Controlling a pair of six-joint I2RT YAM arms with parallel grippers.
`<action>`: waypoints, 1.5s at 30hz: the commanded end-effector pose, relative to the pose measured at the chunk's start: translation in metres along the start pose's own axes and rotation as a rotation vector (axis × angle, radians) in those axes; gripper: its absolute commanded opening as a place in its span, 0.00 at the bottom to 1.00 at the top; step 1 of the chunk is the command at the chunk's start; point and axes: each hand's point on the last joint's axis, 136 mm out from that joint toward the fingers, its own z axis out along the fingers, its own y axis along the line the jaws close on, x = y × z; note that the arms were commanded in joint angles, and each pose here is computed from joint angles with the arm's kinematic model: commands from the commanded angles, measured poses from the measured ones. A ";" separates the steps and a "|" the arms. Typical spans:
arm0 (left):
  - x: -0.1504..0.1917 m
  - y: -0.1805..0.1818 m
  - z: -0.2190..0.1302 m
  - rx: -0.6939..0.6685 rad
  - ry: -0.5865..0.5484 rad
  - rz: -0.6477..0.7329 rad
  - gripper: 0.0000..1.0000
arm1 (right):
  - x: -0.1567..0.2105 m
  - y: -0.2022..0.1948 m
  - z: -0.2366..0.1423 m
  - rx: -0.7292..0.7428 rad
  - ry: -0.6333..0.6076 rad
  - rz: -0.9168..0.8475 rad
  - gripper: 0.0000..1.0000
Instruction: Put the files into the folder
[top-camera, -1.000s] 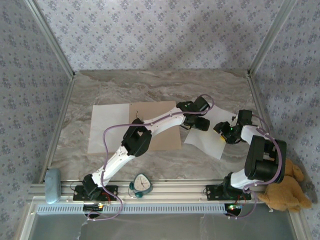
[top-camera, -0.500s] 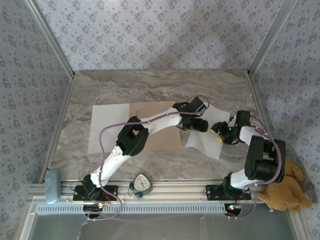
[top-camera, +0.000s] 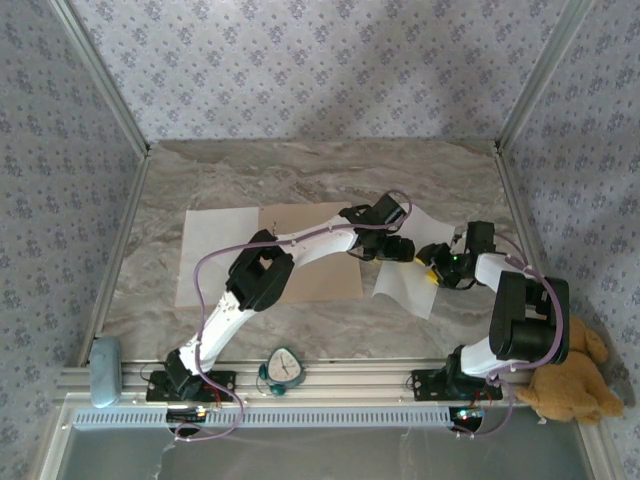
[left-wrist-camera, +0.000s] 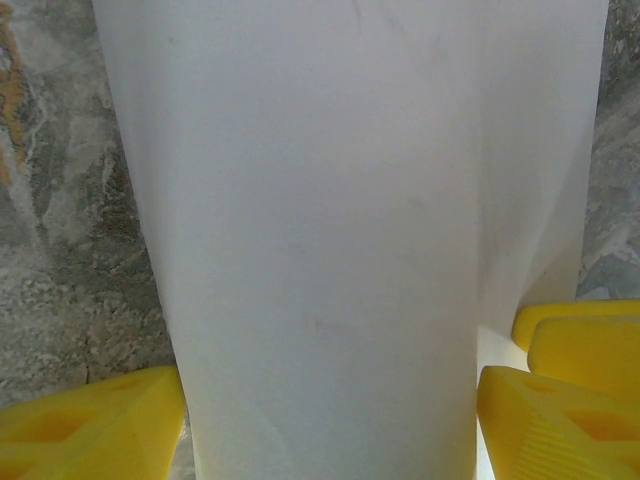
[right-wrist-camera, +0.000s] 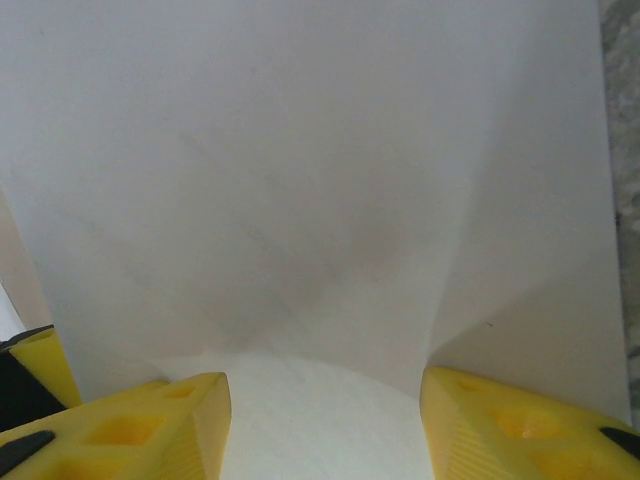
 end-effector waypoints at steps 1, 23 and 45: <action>0.007 -0.015 -0.016 0.046 0.030 -0.014 0.75 | 0.007 0.000 0.002 -0.008 0.028 0.030 0.54; 0.005 -0.023 -0.027 0.158 0.040 -0.092 0.49 | 0.004 0.009 -0.003 -0.031 0.033 0.012 0.56; -0.017 -0.037 -0.088 0.438 -0.052 -0.251 0.31 | 0.010 0.088 -0.076 -0.473 0.079 0.018 0.68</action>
